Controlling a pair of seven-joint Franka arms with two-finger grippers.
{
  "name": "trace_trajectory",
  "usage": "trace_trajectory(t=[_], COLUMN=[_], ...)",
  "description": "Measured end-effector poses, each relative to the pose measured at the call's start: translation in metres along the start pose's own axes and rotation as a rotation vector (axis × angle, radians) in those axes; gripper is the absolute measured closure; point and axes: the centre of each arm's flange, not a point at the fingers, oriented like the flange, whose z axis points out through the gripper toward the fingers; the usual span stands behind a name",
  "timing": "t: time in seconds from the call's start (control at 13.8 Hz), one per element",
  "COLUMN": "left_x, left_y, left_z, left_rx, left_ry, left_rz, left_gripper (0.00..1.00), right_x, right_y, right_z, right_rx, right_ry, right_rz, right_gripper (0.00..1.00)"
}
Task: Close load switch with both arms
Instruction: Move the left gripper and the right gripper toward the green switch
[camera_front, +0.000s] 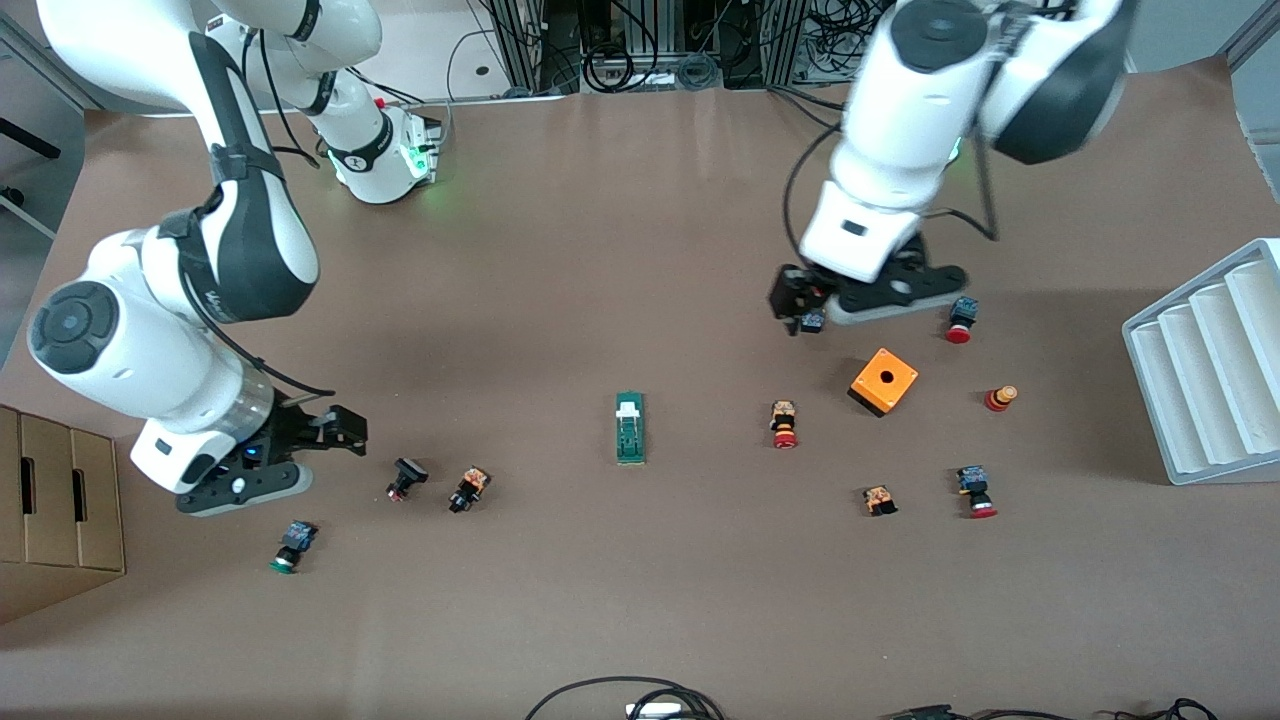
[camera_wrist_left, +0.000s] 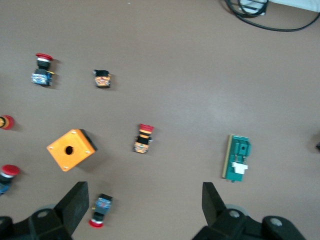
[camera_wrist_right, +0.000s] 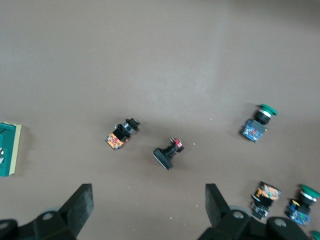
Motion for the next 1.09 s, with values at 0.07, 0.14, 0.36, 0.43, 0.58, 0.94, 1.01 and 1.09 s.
trace_trajectory(t=[0.07,0.14,0.36,0.43,0.58,0.94,1.01,1.09], left_x=[-0.014,-0.029,-0.062,-0.072,-0.095,-0.162,-0.172,-0.182], left_y=[0.014,0.029,0.067,0.076,0.096,0.142,0.148,0.154], left_z=[0.003,0.007,0.024,0.032,0.048,0.091,0.099,0.11], left_rx=[0.002,0.0,-0.015,-0.008,0.012,0.04,0.044,0.048], left_ry=[0.017,0.029,0.068,0.085,0.127,0.24,0.265,0.298], left_rz=[-0.005,-0.006,-0.01,-0.007,-0.01,-0.017,-0.005,0.007], left_gripper=[0.0,0.0,0.0,0.0,0.0,0.0,0.0,0.0], right_x=[0.002,0.004,0.01,0.011,0.011,0.018,0.019,0.02], right_y=[-0.005,-0.009,-0.015,-0.014,-0.014,-0.047,-0.059,-0.067], right_z=[0.002,0.003,0.004,0.004,0.004,0.016,0.02,0.027], right_rx=[0.0,0.0,-0.007,-0.008,-0.01,-0.018,-0.032,-0.049], right_ry=[0.009,0.021,0.065,0.07,0.072,0.112,0.115,0.111], right_rz=[-0.012,-0.04,-0.174,-0.193,-0.205,-0.278,-0.312,-0.356], right_gripper=[0.0,0.0,0.0,0.0,0.0,0.0,0.0,0.0])
